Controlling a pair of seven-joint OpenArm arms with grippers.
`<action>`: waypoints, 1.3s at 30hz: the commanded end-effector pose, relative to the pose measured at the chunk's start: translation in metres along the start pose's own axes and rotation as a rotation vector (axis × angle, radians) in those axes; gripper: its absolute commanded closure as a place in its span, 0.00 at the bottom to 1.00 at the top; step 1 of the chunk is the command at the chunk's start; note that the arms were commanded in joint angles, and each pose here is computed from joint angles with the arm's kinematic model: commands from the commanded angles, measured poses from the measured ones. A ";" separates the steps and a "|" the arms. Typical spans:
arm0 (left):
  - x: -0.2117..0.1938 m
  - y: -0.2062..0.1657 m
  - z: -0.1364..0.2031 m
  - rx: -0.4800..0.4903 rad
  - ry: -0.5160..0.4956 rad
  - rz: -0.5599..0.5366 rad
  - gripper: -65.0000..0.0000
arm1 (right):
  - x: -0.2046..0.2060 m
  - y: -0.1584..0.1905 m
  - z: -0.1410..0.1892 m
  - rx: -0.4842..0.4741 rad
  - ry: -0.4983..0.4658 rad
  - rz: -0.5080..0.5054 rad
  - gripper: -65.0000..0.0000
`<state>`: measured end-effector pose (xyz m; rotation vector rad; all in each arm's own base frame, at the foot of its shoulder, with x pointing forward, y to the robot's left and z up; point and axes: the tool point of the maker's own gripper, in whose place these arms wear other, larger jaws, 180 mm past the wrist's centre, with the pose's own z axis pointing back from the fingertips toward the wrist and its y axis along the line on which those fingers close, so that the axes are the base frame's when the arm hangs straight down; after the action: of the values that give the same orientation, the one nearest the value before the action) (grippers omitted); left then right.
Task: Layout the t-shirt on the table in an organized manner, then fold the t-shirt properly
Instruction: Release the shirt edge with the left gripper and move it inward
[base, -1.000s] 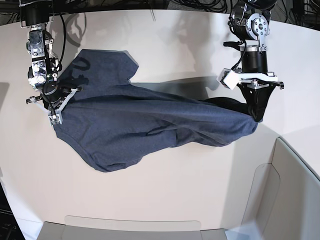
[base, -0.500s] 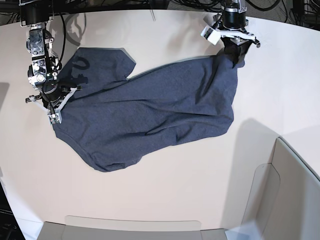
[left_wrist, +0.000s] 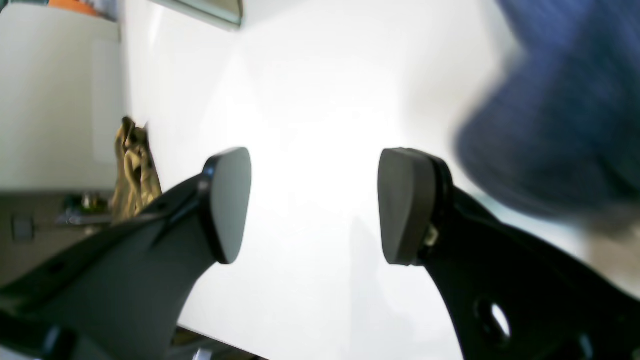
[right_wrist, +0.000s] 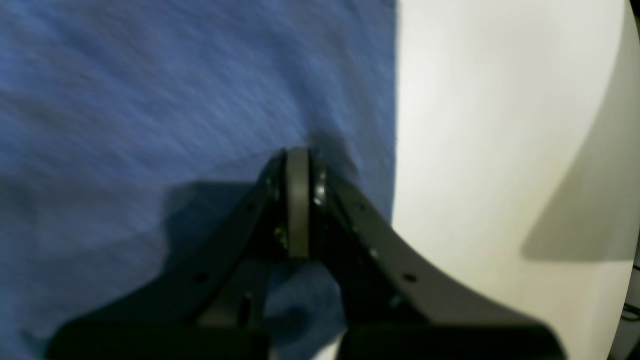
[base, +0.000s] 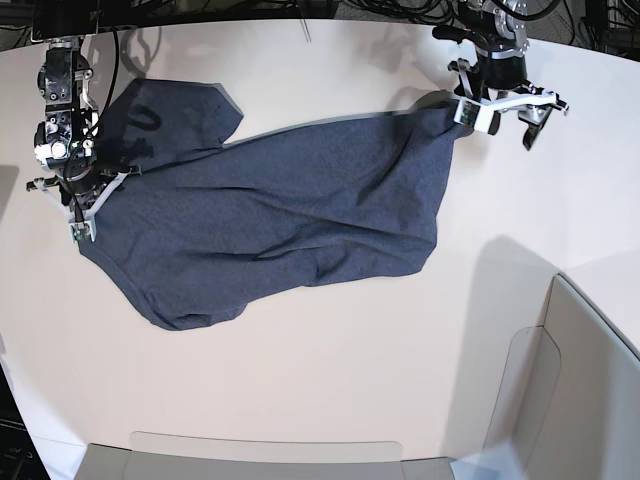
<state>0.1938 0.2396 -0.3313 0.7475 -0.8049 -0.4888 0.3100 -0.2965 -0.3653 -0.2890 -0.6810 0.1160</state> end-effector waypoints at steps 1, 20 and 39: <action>0.004 0.016 -0.002 0.050 -0.006 0.042 0.41 | 0.032 -0.015 0.011 -0.037 -0.104 -0.006 1.00; 0.092 0.050 -0.071 -0.430 -0.022 0.715 0.48 | 0.055 0.104 0.006 0.199 -0.141 -0.088 1.00; 0.065 -0.063 -0.110 -0.752 0.212 0.596 1.00 | -0.003 0.070 -0.016 -0.013 0.021 0.124 1.00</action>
<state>0.3126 0.2030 -0.4010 -0.1471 -0.5522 -0.1289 0.3235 -0.2292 -0.3959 -0.3415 -0.6886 0.2297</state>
